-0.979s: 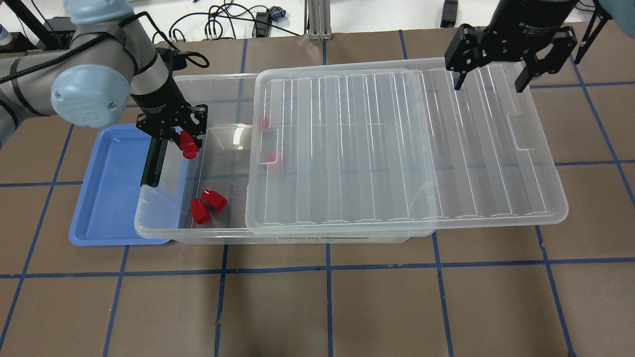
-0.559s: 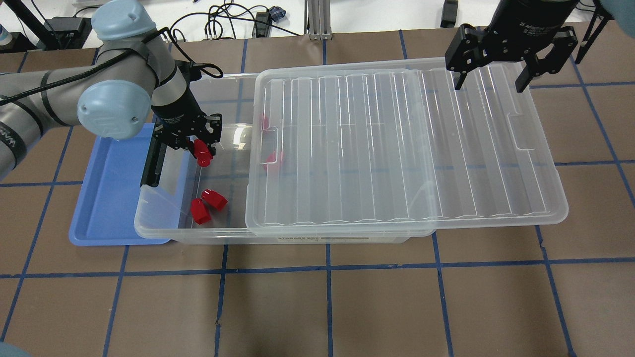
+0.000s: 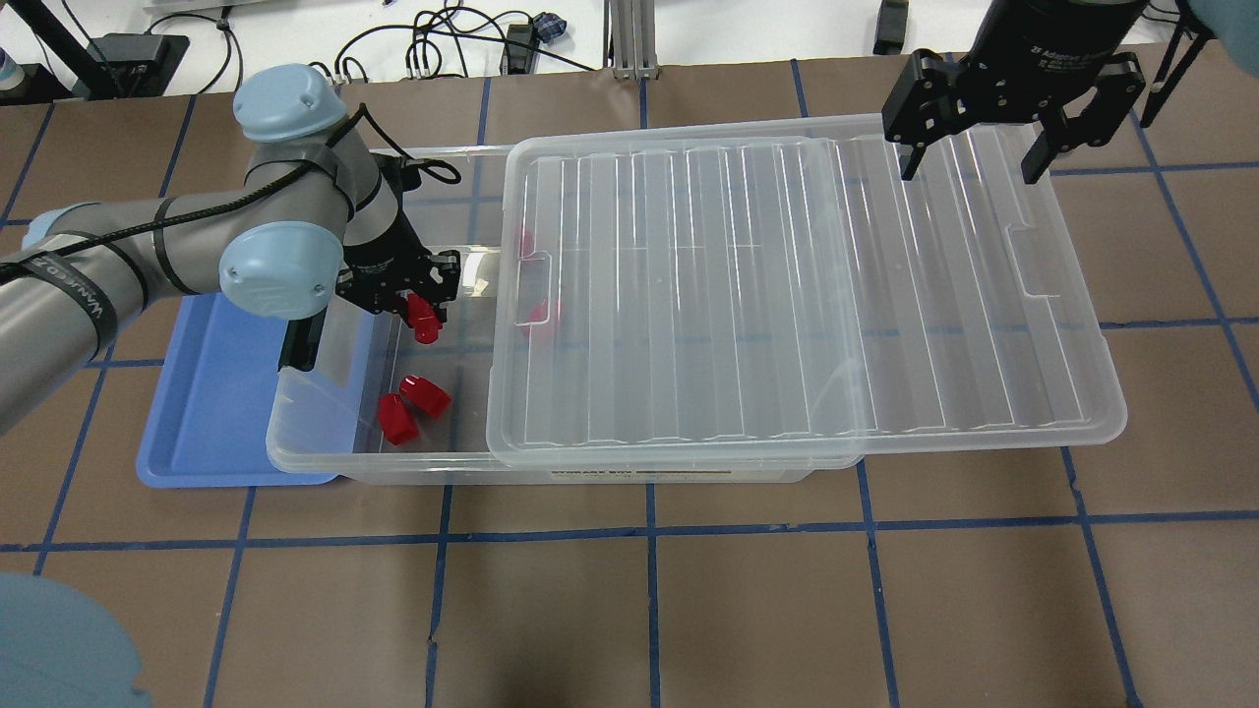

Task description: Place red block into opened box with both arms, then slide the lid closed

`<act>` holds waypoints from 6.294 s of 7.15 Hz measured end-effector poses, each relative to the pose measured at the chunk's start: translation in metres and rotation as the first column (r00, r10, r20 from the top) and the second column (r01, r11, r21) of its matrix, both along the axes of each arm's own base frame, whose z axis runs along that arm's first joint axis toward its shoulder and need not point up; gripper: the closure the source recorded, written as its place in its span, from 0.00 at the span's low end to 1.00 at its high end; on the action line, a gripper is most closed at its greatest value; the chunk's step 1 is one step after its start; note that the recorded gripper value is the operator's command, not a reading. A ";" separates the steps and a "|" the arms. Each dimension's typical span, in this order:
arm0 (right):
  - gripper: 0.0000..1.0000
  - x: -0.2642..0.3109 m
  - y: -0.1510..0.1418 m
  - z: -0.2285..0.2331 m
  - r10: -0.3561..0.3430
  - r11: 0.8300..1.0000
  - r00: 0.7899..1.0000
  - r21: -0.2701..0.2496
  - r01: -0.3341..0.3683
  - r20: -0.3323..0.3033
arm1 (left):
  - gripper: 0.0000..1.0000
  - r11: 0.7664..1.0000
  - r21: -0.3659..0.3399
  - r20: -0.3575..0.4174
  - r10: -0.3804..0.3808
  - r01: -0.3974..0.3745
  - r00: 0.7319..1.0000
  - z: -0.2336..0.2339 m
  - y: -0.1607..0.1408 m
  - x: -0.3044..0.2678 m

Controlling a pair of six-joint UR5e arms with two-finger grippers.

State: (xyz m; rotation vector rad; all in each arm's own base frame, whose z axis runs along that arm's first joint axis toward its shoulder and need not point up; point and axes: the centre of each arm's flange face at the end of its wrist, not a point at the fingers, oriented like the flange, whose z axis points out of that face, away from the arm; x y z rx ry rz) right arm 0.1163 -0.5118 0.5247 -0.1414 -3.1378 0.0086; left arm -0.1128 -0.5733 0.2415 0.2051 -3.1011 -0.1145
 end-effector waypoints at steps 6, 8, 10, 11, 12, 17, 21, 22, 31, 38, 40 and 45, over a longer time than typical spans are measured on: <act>0.00 0.000 0.000 -0.001 0.000 1.000 1.000 0.004 0.000 0.000 | 0.00 0.998 -0.033 -0.002 -0.049 0.049 0.999 -0.001 -0.006 -0.008; 0.00 -0.006 -0.005 0.000 0.011 1.000 1.000 0.000 -0.011 0.000 | 0.00 0.995 -0.082 0.001 -0.050 0.050 0.999 0.036 0.000 -0.008; 0.00 -0.067 -0.017 -0.001 0.097 0.995 0.995 -0.001 -0.097 -0.004 | 0.00 0.995 -0.082 0.001 -0.051 0.051 0.999 0.082 0.007 -0.009; 0.00 -0.123 -0.020 -0.004 0.139 0.990 0.990 0.004 -0.139 -0.003 | 0.00 0.997 -0.059 0.001 -0.052 0.052 0.999 0.107 0.012 -0.009; 0.00 -0.179 -0.021 -0.015 0.186 0.982 0.983 0.021 -0.186 0.002 | 0.00 0.998 -0.035 0.001 -0.053 0.053 0.999 0.130 0.017 -0.010; 0.00 -0.273 -0.024 -0.132 0.158 0.982 0.986 0.109 -0.153 -0.044 | 0.00 0.997 0.040 0.038 -0.075 0.073 0.996 0.234 0.039 -0.016; 0.00 -0.216 -0.029 -0.160 0.083 0.992 0.996 0.102 -0.080 -0.025 | 0.00 0.998 0.014 0.046 -0.067 0.067 0.997 0.251 0.040 -0.017; 0.00 -0.199 -0.032 -0.162 0.070 0.993 0.997 0.102 -0.067 -0.025 | 0.00 0.998 0.012 0.048 -0.066 0.066 0.997 0.253 0.040 -0.017; 0.00 -0.101 -0.042 -0.170 0.067 0.993 0.997 0.100 -0.063 -0.038 | 0.00 0.997 -0.009 0.058 -0.072 0.072 0.996 0.264 0.047 -0.013; 0.00 -0.043 -0.046 -0.173 0.069 0.996 0.998 0.058 -0.069 0.006 | 0.00 0.997 -0.013 0.062 -0.069 0.069 0.996 0.267 0.050 -0.015; 0.00 -0.046 -0.051 -0.160 0.083 0.996 0.997 0.034 -0.083 -0.005 | 0.00 0.997 -0.023 0.062 -0.069 0.070 0.996 0.273 0.054 -0.015; 0.00 -0.003 -0.050 -0.020 0.084 0.996 0.996 0.030 -0.084 -0.001 | 0.00 0.997 -0.021 0.062 -0.075 0.077 0.995 0.275 0.060 -0.015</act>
